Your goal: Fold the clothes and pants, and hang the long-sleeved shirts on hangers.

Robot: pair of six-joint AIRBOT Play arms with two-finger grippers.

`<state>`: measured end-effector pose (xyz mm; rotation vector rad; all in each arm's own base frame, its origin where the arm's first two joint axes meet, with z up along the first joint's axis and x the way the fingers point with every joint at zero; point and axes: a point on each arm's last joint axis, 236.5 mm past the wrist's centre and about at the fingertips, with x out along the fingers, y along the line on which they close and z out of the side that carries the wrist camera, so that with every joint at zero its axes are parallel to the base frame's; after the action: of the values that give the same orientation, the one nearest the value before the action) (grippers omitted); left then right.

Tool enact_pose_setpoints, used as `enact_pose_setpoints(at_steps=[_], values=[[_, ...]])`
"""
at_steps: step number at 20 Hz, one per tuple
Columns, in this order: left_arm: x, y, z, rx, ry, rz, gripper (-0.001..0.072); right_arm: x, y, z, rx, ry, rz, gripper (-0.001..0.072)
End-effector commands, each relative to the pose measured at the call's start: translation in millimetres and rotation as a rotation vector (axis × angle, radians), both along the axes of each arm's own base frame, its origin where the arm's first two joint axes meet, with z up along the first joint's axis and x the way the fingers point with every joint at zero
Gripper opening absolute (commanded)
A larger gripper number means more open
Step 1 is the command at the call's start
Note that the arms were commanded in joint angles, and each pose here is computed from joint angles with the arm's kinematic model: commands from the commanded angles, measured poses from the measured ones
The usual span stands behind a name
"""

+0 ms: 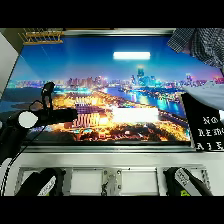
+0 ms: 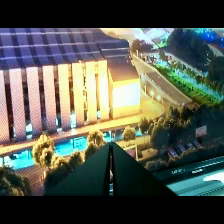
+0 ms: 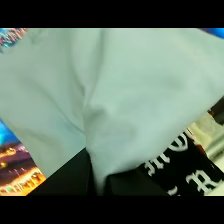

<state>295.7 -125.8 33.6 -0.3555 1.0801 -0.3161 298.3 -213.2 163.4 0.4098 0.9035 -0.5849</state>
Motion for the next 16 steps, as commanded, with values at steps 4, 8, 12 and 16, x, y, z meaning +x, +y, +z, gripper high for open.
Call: enact_pose_setpoints(at_steps=[4,8,12,16], values=[[-0.4,-0.1,0.0,0.002,0.0,-0.003,0.0006,-80.0,-5.4,-79.0,-0.017,0.306,-0.102,0.0014],[-2.0,-0.3,-0.8,0.002,0.007,-0.006,0.0005,-96.2,1.0,-109.0,0.015,0.389,-0.1,0.0015],[-2.0,-0.3,-0.7,0.002,0.006,-0.006,0.0005,-104.7,7.7,-124.3,0.051,0.421,-0.118,0.006],[-2.0,-0.3,-0.7,0.002,0.006,-0.006,0.0005,-91.1,5.0,-113.0,0.018,0.339,-0.11,0.0596]])
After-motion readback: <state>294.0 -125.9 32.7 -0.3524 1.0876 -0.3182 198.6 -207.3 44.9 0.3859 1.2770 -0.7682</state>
